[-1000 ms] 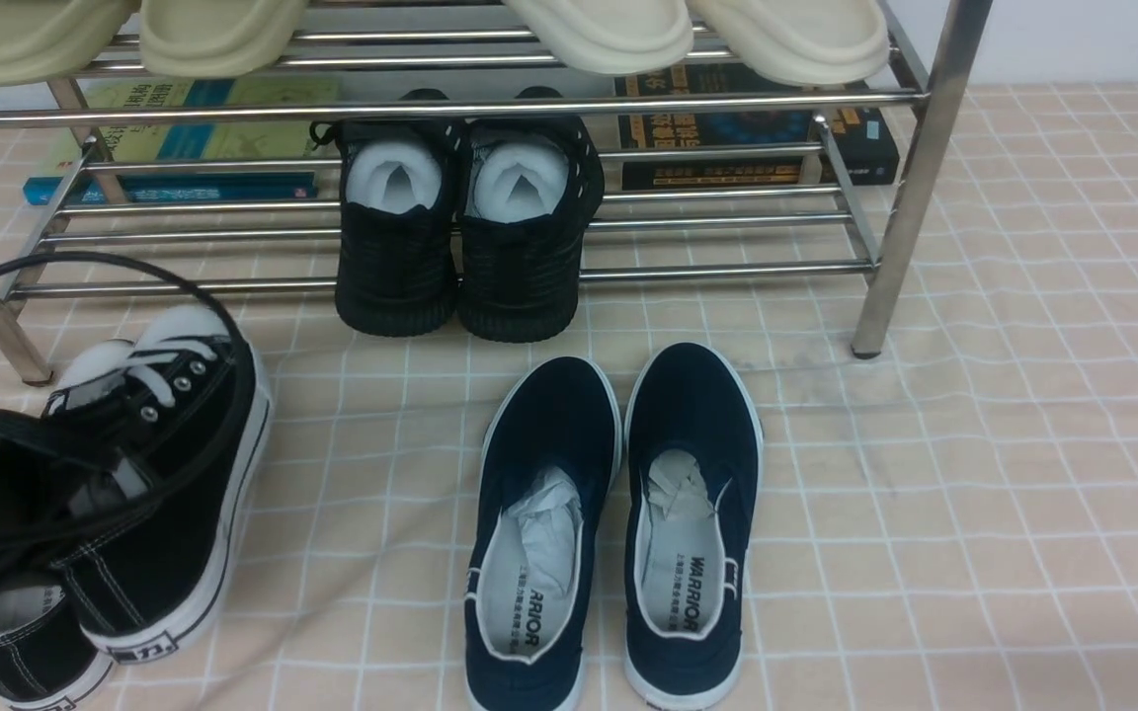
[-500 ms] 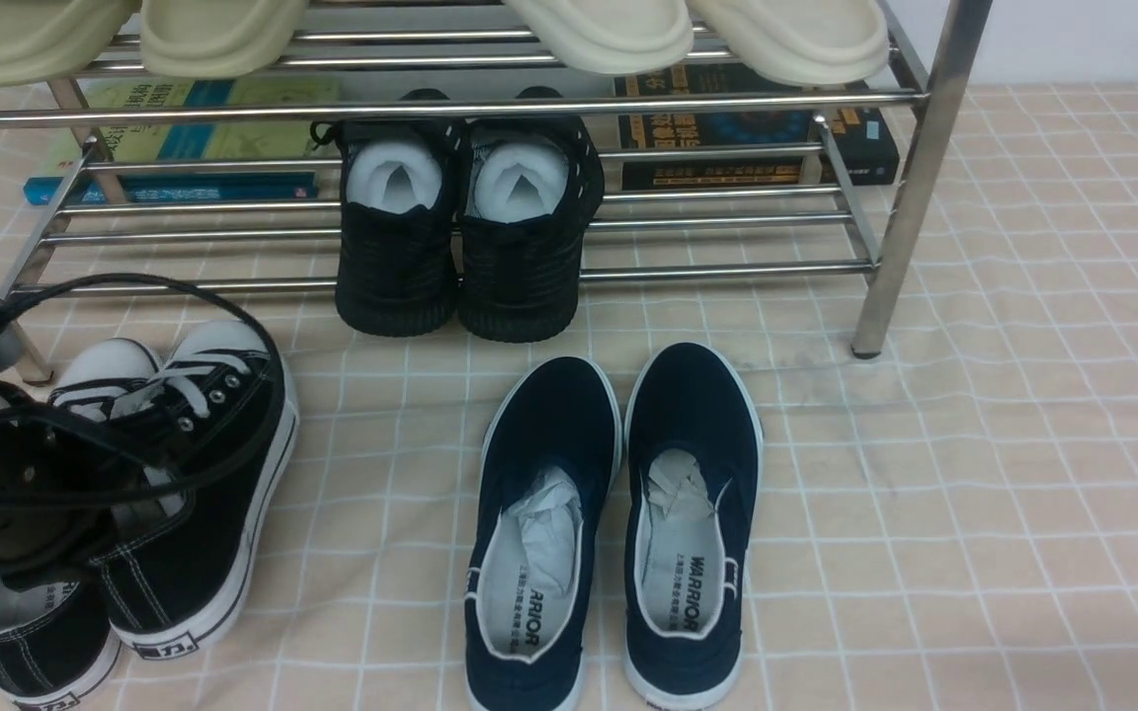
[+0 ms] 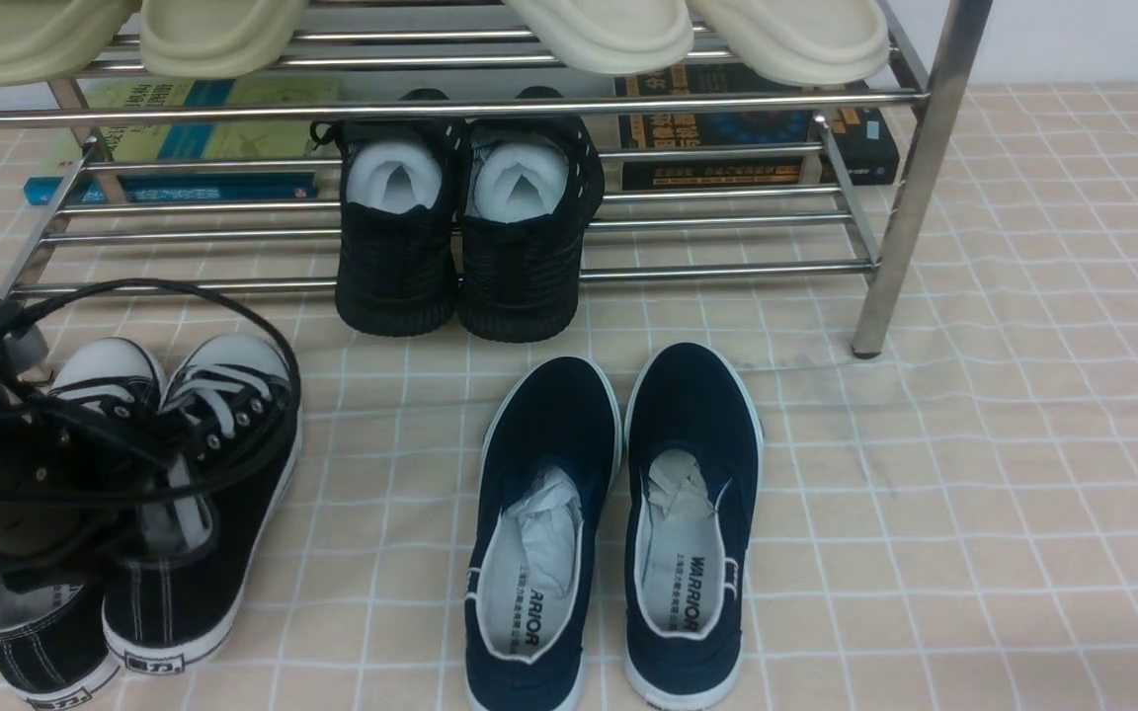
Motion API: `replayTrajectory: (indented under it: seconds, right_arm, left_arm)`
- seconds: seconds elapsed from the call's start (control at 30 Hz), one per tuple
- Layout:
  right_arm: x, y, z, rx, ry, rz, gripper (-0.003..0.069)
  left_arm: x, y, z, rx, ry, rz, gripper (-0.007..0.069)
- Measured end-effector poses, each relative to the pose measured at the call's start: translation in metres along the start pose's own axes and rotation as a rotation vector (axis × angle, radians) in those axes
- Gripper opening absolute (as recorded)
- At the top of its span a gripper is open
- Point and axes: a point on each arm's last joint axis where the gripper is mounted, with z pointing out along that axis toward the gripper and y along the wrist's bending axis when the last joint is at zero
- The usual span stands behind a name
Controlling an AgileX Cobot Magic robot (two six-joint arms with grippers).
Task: Take the shoes off the shelf from the light coffee tablecloth by hand.
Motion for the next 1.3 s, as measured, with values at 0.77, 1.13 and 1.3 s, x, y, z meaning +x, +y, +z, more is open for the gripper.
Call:
replayTrajectory:
  seconds: [0.77, 1.13, 1.3]
  right_arm:
    - [0.0, 0.0, 0.0, 0.0, 0.0, 0.0, 0.024]
    - [0.0, 0.0, 0.0, 0.0, 0.0, 0.0, 0.024]
    - [0.0, 0.0, 0.0, 0.0, 0.0, 0.0, 0.024]
  left_arm:
    - [-0.013, 0.006, -0.168, -0.024, -0.264, 0.312, 0.0062]
    - [0.082, 0.056, -0.177, 0.103, -0.419, 0.503, 0.0001]
    - [0.115, 0.073, -0.151, 0.231, -0.633, 0.459, 0.0001]
